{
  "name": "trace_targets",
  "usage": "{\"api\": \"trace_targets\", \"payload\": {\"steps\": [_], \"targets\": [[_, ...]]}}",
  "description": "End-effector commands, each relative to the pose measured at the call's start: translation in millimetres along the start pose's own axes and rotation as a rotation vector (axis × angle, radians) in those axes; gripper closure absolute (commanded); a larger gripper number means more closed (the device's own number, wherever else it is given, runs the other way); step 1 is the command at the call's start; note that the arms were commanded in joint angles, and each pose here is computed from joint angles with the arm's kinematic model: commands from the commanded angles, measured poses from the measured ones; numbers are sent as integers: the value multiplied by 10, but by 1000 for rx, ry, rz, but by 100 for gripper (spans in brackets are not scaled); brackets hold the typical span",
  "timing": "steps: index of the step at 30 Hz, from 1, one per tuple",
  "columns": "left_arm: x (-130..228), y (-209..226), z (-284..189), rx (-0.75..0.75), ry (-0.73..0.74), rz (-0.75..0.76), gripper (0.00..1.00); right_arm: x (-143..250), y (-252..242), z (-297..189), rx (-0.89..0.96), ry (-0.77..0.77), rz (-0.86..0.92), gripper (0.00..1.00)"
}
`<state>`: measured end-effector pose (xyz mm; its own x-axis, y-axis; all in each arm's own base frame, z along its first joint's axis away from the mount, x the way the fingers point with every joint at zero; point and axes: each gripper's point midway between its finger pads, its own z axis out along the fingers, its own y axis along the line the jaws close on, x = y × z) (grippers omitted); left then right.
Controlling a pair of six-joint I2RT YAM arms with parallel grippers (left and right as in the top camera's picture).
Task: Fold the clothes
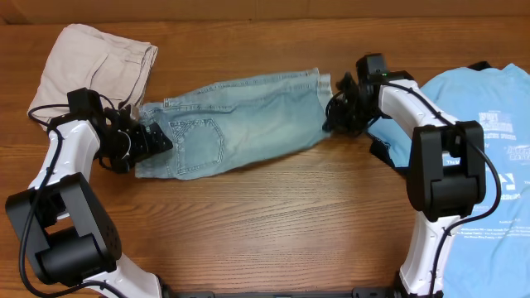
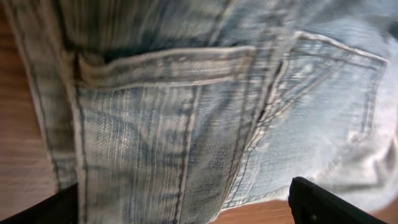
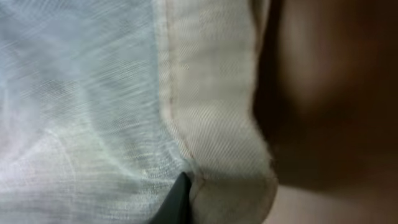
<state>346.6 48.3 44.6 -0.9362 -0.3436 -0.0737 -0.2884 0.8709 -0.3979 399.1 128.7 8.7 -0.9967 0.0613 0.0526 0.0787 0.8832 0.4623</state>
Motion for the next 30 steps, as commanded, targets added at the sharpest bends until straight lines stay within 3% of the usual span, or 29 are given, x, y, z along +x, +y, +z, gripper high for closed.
{"api": "trace_targets", "payload": {"steps": [1, 5, 8, 9, 10, 11, 13, 22, 25, 27, 30], "targets": [[-32, 96, -17, -53, 4, 11, 6, 351, -139, 6, 99, 127, 108, 96], [-26, 95, -20, -50, 6, 3, 6, 871, -543, -224, 363, 310, 173, 96], [-32, 82, -21, -42, 4, 4, 6, 1035, -708, -365, 485, 373, 175, 96], [-39, 66, -26, -34, 2, 5, 7, 1045, -731, -382, 501, 376, 173, 91], [-52, 40, -35, -21, -1, 6, 7, 1024, -760, -388, 518, 365, 177, 50], [-74, 3, -53, -5, -6, 9, 7, 972, -815, -397, 544, 336, 192, 27], [-134, -86, -113, 31, -19, 20, 7, 817, -890, -392, 557, 259, 223, 18], [-552, -672, -567, 215, -136, 137, 12, 121, -466, -650, 154, -51, 190, 18], [-654, -698, -483, 156, -174, 218, 8, -29, -438, -698, 104, -110, 179, 21], [-689, -643, -358, 71, -177, 244, 6, -88, -450, -668, 101, -131, 167, 27], [-660, -703, -156, 50, -155, 287, 6, -139, -421, -602, 97, -154, 142, 46]]}}
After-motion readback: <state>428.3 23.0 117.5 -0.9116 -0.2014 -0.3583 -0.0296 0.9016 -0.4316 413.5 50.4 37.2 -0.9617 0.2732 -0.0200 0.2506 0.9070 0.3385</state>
